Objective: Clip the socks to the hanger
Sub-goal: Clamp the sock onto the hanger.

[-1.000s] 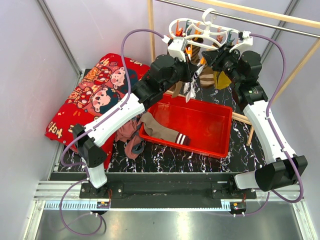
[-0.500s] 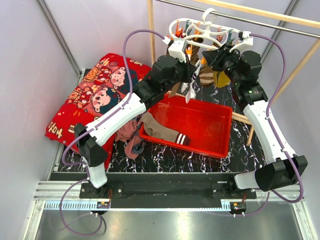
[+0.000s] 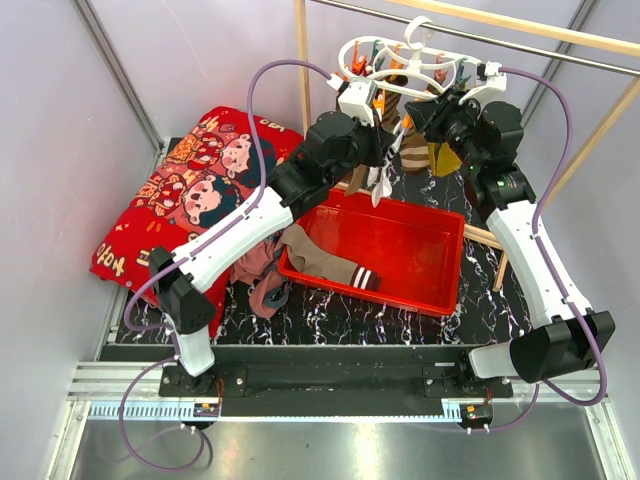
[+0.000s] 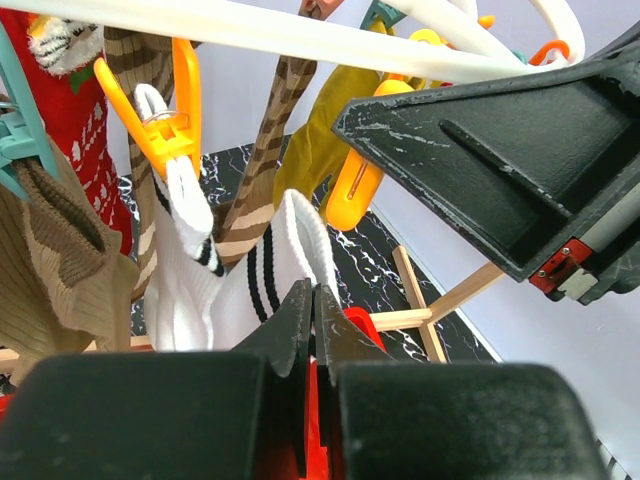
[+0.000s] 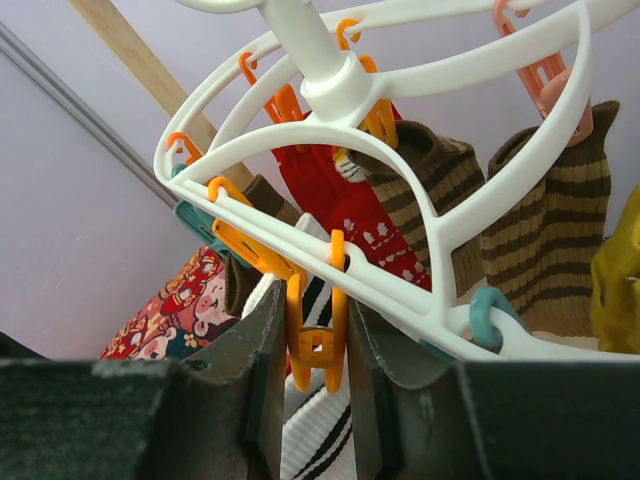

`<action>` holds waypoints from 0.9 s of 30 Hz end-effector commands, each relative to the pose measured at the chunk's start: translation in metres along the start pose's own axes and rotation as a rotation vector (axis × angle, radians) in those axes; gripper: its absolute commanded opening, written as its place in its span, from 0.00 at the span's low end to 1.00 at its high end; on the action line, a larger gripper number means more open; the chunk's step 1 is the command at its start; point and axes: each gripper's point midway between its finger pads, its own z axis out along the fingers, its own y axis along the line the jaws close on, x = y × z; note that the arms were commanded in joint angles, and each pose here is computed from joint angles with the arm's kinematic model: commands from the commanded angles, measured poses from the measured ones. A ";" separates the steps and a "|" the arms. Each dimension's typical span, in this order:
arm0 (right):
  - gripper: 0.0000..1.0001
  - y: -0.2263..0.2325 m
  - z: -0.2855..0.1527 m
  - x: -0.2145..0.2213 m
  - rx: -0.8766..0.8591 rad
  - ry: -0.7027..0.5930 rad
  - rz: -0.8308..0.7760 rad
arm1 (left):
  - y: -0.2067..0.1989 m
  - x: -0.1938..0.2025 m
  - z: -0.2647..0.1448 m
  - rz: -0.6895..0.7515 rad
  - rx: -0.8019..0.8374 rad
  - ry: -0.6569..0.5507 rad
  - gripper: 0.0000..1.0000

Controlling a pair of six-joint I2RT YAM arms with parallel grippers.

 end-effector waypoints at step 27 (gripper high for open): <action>0.00 -0.005 0.006 0.024 0.011 0.066 0.019 | -0.025 -0.059 -0.013 -0.027 0.064 -0.156 0.00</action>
